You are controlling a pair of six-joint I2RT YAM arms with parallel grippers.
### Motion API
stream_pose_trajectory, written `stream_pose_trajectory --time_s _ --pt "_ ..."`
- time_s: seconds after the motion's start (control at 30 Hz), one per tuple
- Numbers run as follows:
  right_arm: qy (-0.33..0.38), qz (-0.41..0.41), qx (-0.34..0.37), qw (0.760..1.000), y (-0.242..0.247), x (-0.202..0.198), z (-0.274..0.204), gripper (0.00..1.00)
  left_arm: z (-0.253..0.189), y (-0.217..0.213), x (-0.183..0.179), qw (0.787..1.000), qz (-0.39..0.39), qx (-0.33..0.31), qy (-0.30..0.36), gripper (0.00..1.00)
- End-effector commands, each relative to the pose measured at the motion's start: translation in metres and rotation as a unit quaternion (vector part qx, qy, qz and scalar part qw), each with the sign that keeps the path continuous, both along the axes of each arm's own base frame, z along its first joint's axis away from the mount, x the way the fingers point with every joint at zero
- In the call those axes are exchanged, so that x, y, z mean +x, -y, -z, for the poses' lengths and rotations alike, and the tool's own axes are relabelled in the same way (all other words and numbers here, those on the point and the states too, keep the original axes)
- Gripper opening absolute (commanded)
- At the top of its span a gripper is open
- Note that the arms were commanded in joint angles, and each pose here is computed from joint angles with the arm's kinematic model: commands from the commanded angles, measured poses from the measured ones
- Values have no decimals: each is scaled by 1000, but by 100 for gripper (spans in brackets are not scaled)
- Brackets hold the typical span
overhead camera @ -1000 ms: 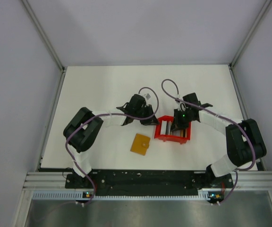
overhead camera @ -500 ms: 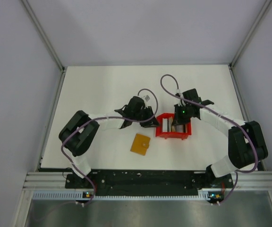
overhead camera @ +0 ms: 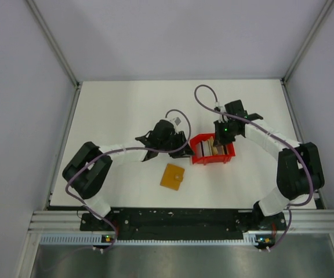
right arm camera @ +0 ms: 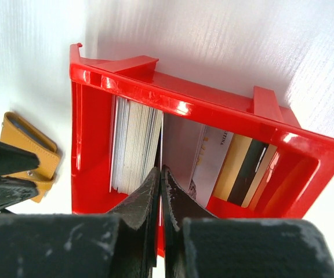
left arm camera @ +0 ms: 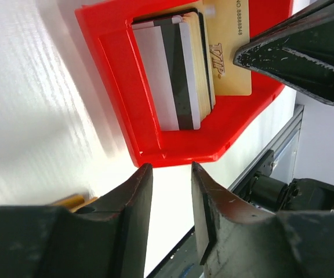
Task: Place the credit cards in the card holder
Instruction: Pick up the credit card from the storage box, then insert the credit card into the card holder.
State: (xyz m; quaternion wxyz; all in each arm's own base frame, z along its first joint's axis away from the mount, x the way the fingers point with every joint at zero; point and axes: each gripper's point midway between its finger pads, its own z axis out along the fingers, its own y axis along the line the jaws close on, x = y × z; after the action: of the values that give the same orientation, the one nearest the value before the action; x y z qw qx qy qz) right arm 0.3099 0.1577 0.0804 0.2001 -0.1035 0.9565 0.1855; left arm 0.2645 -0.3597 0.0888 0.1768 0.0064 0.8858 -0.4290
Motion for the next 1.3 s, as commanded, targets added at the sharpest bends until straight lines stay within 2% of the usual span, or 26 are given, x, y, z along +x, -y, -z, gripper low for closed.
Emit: stream_pose_trajectory --time_s 0.0,0.07,0.17,0.3,0.47,0.6,0.83,0.97,1.07,1.27 --pt "67 4 16 998 0 17 -46 0 -40 -17 9 996 -24 16 79 42" --pt "74 4 22 997 -1 15 -53 0 -41 -30 9 994 -36 45 90 50" --pt "64 9 25 998 0 9 -51 0 -44 -46 13 990 -55 76 107 54" --pt "87 31 29 995 6 2 -64 0 -42 -64 12 985 -72 105 116 63" --pt "140 46 54 988 8 -5 -104 0 -28 -97 9 975 -114 158 110 68" --pt "128 9 67 990 -2 -35 -118 0 -27 -115 6 970 -135 171 109 72" --pt "18 -61 6 998 -9 -126 -69 0 -27 -130 4 966 -150 180 111 74" --pt "-9 -61 -20 998 -5 -156 -43 0 -26 -130 3 966 -149 178 109 74" --pt "-17 -44 -57 997 1 -159 -24 0 -27 -131 4 966 -151 177 109 74" --pt "10 0 -94 995 -5 -141 -2 0 -23 -132 2 966 -154 178 103 74"
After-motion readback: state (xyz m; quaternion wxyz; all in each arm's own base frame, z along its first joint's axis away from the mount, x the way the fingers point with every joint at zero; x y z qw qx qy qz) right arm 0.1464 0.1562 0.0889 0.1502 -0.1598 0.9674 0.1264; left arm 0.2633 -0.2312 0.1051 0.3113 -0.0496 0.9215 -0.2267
